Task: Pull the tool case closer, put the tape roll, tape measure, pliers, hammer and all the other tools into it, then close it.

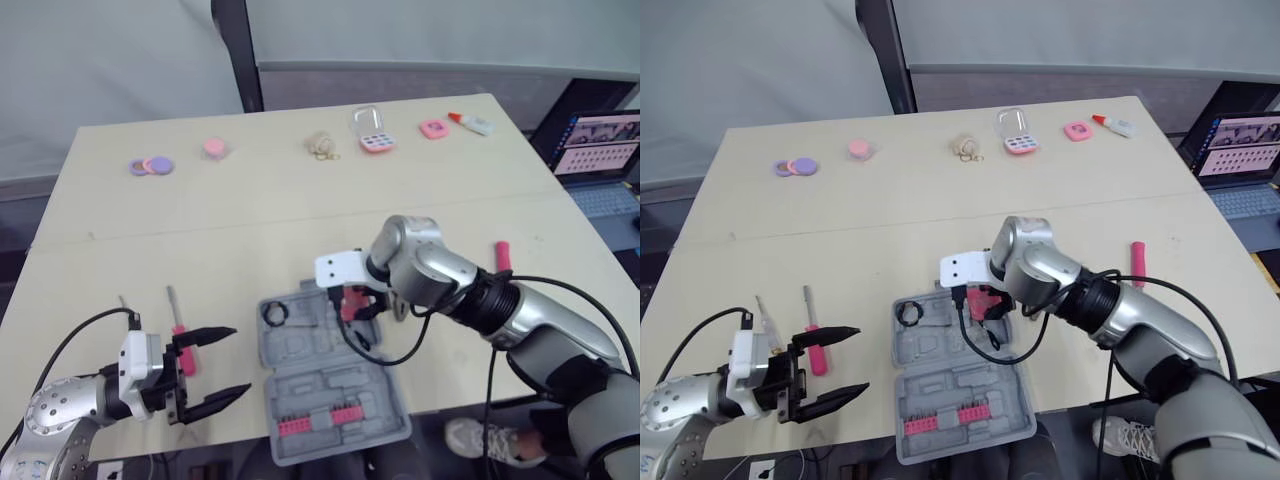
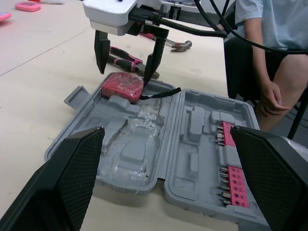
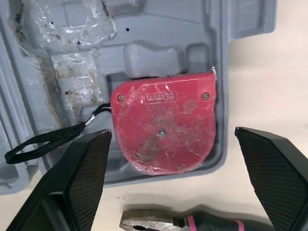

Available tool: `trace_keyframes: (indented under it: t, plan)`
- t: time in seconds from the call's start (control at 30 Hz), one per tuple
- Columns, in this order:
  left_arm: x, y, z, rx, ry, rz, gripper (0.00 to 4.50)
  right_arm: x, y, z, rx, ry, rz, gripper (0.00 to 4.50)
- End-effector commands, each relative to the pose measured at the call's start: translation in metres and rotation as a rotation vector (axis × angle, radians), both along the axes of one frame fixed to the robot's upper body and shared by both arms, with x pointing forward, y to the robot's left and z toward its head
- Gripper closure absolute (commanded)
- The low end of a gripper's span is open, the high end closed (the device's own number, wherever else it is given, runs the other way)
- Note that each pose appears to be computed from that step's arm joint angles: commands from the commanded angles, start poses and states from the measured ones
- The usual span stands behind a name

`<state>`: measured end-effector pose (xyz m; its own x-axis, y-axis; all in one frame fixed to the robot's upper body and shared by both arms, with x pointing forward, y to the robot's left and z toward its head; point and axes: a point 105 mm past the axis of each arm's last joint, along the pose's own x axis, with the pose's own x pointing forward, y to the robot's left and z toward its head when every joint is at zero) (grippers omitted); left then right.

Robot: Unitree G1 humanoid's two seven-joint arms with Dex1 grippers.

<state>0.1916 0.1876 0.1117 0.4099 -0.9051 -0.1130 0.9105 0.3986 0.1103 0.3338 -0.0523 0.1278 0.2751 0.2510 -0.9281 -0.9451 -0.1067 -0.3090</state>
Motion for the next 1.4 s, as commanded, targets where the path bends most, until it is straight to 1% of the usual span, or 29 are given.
trace_keyframes:
  t: [0.03,0.13,0.27,0.33,0.43,0.53,0.63,0.67,0.7,0.77,0.97,1.0,1.1,1.2,1.3,1.4]
  plan:
    - [0.000,0.000,0.001,0.000,-0.022,-0.011,0.00,0.000,0.003,0.032,0.070,-0.071,0.032,0.09]
    - [0.002,-0.001,0.002,-0.007,-0.032,-0.010,0.00,-0.007,-0.005,0.039,0.190,-0.051,0.032,0.09]
    - [0.003,-0.001,0.001,-0.011,-0.034,-0.006,0.00,-0.019,-0.019,0.030,0.364,0.026,0.022,0.09]
    - [0.003,-0.001,0.001,-0.012,-0.034,-0.005,0.00,-0.025,-0.023,0.029,0.478,0.067,0.023,0.09]
    - [0.003,-0.001,0.000,-0.013,-0.034,-0.007,0.00,-0.028,-0.027,0.032,0.642,0.119,-0.028,0.92]
    - [0.003,-0.002,0.000,-0.014,-0.033,-0.010,0.00,-0.032,-0.028,0.037,0.808,0.149,-0.034,2.37]
    - [0.002,-0.002,0.000,-0.016,-0.031,-0.011,0.00,-0.036,-0.031,0.032,0.926,0.171,-0.048,3.95]
    - [0.001,-0.003,0.000,-0.016,-0.030,-0.011,0.00,-0.035,-0.033,0.030,0.966,0.161,-0.053,4.33]
    - [0.001,-0.002,0.000,-0.015,-0.029,-0.011,0.00,-0.034,-0.035,0.026,0.980,0.153,-0.057,4.47]
    - [-0.001,-0.001,0.000,-0.011,-0.026,-0.011,0.00,-0.032,-0.038,0.016,0.981,0.139,-0.071,4.47]
    - [-0.002,0.002,0.001,-0.002,-0.023,-0.006,0.00,-0.020,-0.040,-0.002,1.008,0.072,-0.096,4.47]
    - [-0.003,0.002,0.002,0.000,-0.024,-0.005,0.00,-0.019,-0.040,-0.004,1.007,0.071,-0.098,4.47]
    - [-0.003,0.004,0.003,0.005,-0.026,0.001,0.00,-0.021,-0.040,-0.011,0.998,0.132,-0.109,4.47]
    - [-0.004,0.006,0.004,0.006,-0.025,0.004,0.00,-0.022,-0.037,-0.010,1.012,0.140,-0.101,3.71]
    - [-0.004,0.005,0.004,0.006,-0.026,0.003,0.00,-0.015,-0.036,-0.010,0.999,0.068,-0.116,2.30]
    - [-0.003,0.005,0.005,0.007,-0.028,0.001,0.00,-0.014,-0.037,-0.012,0.996,0.068,-0.113,2.30]
